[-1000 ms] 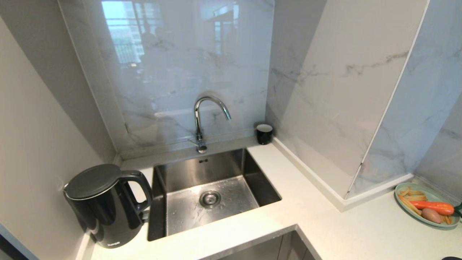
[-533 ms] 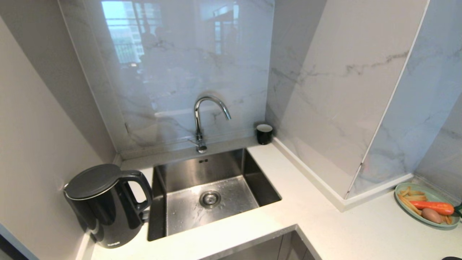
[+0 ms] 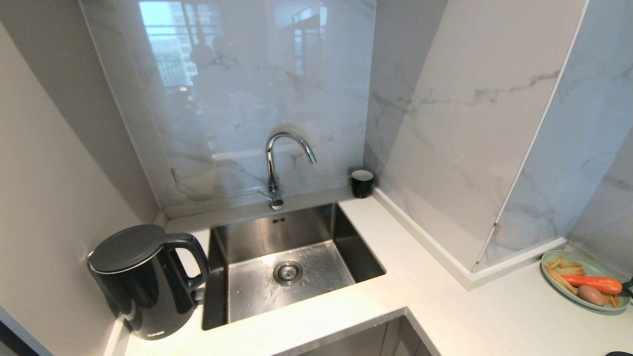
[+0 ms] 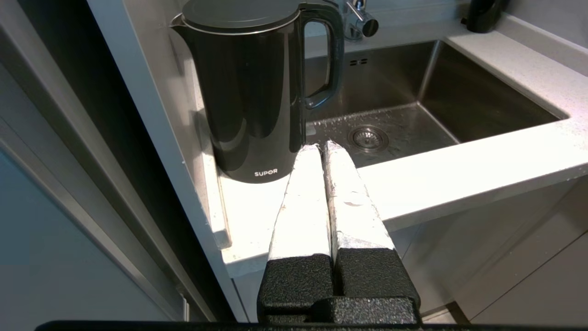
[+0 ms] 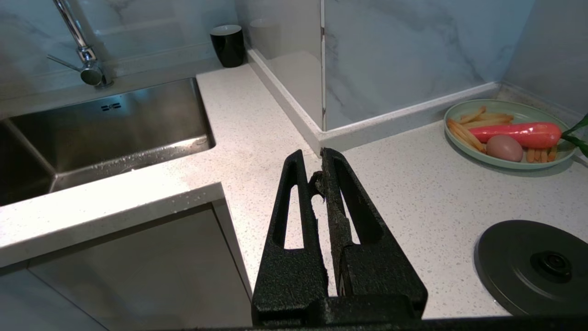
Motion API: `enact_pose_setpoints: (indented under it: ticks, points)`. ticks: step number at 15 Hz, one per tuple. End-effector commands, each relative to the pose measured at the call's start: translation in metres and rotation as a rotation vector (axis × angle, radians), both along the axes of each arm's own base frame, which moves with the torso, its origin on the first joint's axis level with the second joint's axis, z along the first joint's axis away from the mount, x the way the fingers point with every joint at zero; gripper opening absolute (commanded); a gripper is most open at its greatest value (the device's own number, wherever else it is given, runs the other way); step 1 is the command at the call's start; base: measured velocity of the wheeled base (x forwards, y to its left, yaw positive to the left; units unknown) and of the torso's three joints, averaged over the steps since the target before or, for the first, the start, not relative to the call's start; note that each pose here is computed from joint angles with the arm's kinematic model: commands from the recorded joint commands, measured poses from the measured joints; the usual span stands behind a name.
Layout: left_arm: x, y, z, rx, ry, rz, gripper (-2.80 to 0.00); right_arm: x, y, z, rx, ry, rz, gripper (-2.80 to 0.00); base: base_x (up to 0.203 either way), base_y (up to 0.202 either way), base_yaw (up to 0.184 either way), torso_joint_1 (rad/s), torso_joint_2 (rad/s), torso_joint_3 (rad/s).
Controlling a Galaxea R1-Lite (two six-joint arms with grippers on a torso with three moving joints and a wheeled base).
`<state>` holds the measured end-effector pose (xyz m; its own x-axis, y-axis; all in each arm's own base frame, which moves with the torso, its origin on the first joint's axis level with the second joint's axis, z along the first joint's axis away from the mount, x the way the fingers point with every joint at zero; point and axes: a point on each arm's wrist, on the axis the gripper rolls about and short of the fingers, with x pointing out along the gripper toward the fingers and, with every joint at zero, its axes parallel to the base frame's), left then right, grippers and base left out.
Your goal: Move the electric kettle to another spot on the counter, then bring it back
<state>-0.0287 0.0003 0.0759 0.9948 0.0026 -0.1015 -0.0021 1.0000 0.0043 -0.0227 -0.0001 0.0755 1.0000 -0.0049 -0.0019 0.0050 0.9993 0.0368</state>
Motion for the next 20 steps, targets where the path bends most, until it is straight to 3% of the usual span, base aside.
enact_pose_setpoints:
  ticks: [1, 5, 12, 20]
  points:
    - [0.0001, 0.0, -0.0001, 0.0, 0.003, 0.0, -2.8, 0.0, 0.0, 0.0, 0.0, 0.0, 0.0, -2.8, 0.0, 0.0, 0.0, 0.0, 0.0, 0.0]
    - [0.0001, 0.0, -0.0001, 0.001, 0.003, 0.0, -2.8, 0.0, 0.0, 0.0, 0.0, 0.0, 0.001, -2.8, -0.001, 0.001, -0.019, -0.001, 0.0, 0.001]
    - [0.0001, 0.0, -0.0001, 0.001, 0.003, 0.0, -2.8, 0.0, 0.0, 0.0, 0.0, 0.0, 0.002, -2.8, -0.001, 0.005, -0.135, 0.003, 0.0, 0.002]
    - [0.0001, 0.0, -0.0001, 0.001, 0.003, -0.001, -2.8, 0.0, 0.0, 0.0, 0.0, 0.0, 0.002, -2.8, 0.0, 0.0, 0.0, 0.0, 0.0, 0.0]
